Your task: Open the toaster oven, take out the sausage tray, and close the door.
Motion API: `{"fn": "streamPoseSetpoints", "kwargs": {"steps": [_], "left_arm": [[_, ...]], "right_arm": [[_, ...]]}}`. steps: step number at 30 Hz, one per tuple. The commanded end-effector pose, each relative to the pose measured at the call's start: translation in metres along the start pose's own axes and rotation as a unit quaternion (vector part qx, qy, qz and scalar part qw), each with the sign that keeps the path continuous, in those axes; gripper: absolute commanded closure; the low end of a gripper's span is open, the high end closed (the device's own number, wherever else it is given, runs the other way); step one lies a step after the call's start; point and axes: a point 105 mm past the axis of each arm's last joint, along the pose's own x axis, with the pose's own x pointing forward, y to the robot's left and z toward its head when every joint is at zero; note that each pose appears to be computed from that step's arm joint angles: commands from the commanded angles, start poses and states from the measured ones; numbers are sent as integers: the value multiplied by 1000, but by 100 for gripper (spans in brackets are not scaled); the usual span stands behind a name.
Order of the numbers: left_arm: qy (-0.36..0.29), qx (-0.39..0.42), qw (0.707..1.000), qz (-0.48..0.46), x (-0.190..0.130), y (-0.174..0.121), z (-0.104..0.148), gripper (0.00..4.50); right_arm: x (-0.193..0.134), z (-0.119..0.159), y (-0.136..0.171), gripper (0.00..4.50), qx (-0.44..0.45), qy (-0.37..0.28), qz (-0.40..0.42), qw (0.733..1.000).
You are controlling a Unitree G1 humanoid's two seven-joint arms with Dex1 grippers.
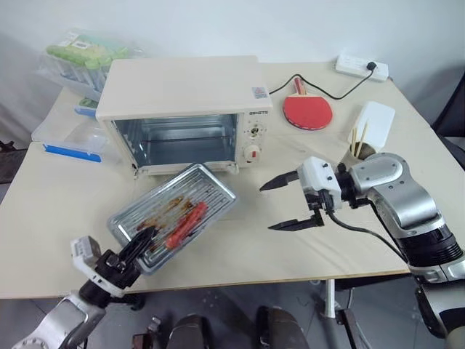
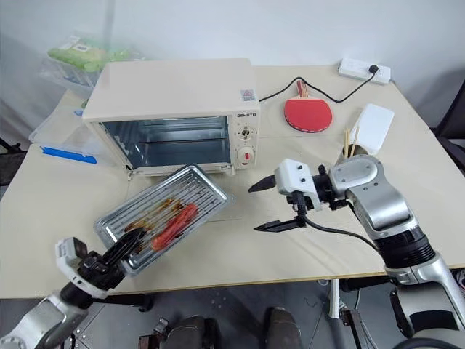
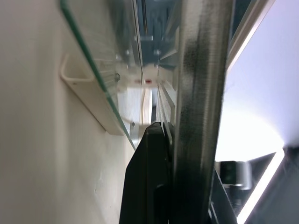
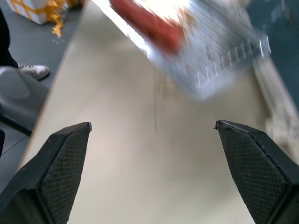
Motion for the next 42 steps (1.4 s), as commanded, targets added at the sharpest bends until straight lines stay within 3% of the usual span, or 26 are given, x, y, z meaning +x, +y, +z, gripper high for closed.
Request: {"fn": "streamPoseSetpoints", "kwargs": {"steps": [1, 5, 10, 11, 14, 24, 30, 42], "left_arm": [[-35, 13, 999, -19, -11, -13, 0, 450], [-63, 15, 998, -15, -19, -15, -1, 450], [-144, 26, 989, 3, -47, -21, 2, 450], [-165, 29, 986, 9, -55, -22, 3, 450], [-201, 32, 979, 18, -68, -24, 3, 450], [-286, 24, 958, 17, -90, -28, 3, 450], [-350, 38, 936, 17, -109, -28, 17, 450], [-420, 57, 905, 18, -135, -27, 33, 450]], "right_arm": [[-5, -13, -5, 3, -7, 14, -10, 1000], [-1, -23, -11, 3, 0, 15, -21, 1000], [14, -37, -23, 3, 7, 14, -38, 999], [18, -38, -22, 20, 2, 10, -30, 999], [23, -39, -19, 92, 0, 2, -10, 1000], [39, -53, -27, 437, 2, 7, -12, 1000], [52, -58, -29, 444, 5, 3, -12, 1000], [65, -34, -31, 444, -7, -42, 1, 999]]}}
